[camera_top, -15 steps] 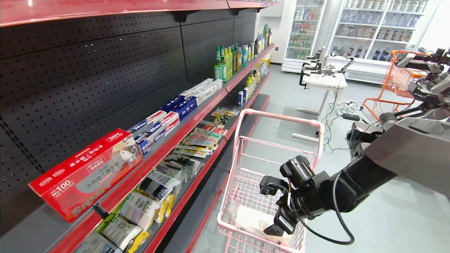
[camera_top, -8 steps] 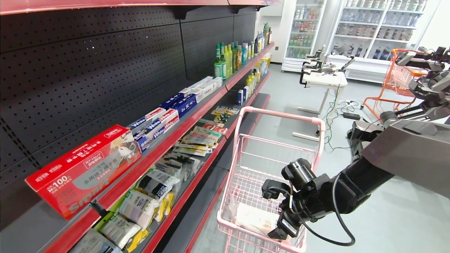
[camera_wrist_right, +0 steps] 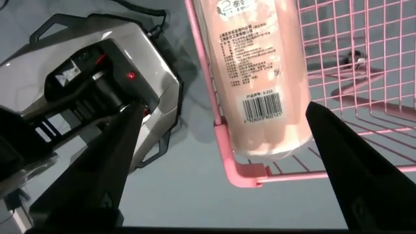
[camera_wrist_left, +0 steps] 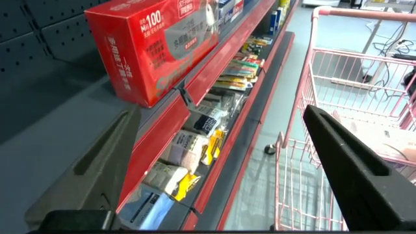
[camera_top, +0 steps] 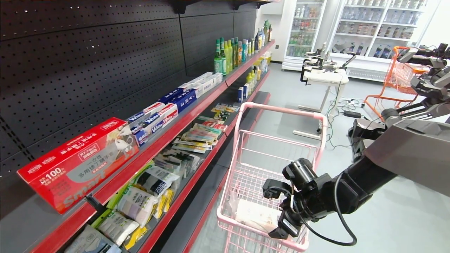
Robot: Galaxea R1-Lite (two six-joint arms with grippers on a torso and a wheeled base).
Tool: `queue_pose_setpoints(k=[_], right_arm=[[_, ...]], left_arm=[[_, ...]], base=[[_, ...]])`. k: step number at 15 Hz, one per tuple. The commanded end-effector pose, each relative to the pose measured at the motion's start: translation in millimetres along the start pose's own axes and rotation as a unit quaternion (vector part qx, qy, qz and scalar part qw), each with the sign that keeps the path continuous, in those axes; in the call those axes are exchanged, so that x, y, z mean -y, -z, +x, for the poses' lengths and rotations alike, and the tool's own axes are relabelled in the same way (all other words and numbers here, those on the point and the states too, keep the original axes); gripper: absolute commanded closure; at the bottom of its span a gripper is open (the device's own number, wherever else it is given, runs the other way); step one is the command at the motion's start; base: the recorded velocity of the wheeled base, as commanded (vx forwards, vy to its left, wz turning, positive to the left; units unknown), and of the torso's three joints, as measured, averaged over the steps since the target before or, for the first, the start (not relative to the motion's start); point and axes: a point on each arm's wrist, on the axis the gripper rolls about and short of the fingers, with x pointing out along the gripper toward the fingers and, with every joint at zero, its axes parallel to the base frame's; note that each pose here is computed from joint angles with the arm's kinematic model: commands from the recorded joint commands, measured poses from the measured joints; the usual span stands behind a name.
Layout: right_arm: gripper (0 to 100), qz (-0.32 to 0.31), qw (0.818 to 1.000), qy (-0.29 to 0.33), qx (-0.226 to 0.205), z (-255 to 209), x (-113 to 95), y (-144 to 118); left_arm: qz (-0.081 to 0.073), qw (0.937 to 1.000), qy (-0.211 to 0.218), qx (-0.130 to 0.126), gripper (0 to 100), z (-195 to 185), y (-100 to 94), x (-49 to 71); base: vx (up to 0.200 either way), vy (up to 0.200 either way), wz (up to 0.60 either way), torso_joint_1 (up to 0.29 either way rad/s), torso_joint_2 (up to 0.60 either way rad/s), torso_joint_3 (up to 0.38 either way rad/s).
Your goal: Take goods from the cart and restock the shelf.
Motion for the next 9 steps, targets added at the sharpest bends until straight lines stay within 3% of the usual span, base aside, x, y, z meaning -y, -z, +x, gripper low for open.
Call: queue_pose_setpoints(k=[1, 6, 9], right_arm=[[0, -0.003, 1.000, 0.000, 0.002, -0.4, -0.7, -1.4], [0, -0.024, 1.000, -0.003, -0.005, 7.1, -0.7, -0.8], [0, -0.037, 0.999, 0.004, -0.004, 7.6, 9.8, 1.5]], left_arm=[[0.000, 1.0000, 0.001, 0.000, 0, 0.1, -0.1, 0.0], [0.000, 1.0000, 0.000, 0.000, 0, 0.1, -0.1, 0.0], [0.000, 1.0000, 0.000, 0.000, 0, 0.1, -0.1, 0.0]], base=[[0.000, 0.000, 0.00, -0.046, 0.10, 0.051], [0.000, 0.000, 0.00, -0.008, 0.01, 0.011], [0.000, 0.000, 0.00, -0.139, 0.32, 0.160]])
